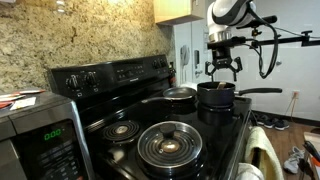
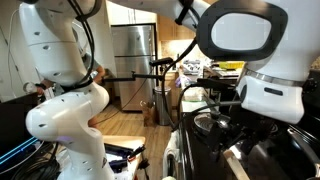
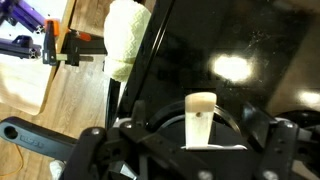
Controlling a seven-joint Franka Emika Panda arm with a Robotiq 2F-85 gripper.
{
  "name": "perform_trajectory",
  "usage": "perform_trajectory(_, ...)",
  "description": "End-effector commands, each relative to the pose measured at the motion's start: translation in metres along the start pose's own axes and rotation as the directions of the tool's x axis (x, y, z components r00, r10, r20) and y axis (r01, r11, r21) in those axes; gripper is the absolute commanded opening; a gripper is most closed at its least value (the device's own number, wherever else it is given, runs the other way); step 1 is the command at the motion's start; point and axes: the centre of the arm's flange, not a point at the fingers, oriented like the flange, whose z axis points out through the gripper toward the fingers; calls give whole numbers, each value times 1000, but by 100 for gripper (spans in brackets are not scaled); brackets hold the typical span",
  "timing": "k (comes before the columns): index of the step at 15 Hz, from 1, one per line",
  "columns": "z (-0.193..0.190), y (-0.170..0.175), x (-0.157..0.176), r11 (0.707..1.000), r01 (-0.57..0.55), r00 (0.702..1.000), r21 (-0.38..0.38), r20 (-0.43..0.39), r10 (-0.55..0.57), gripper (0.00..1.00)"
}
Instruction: Take the spatula out of the pot, put it on the counter then pick the lid on the stove and put it on the pot
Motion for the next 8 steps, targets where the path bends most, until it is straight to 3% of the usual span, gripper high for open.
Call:
perform_trajectory(1,7,-11,7,1000,10,1000,25,-25,-9,100)
perform_trajectory(8,17,-21,16,999,-9,1000,42,-22,10,100)
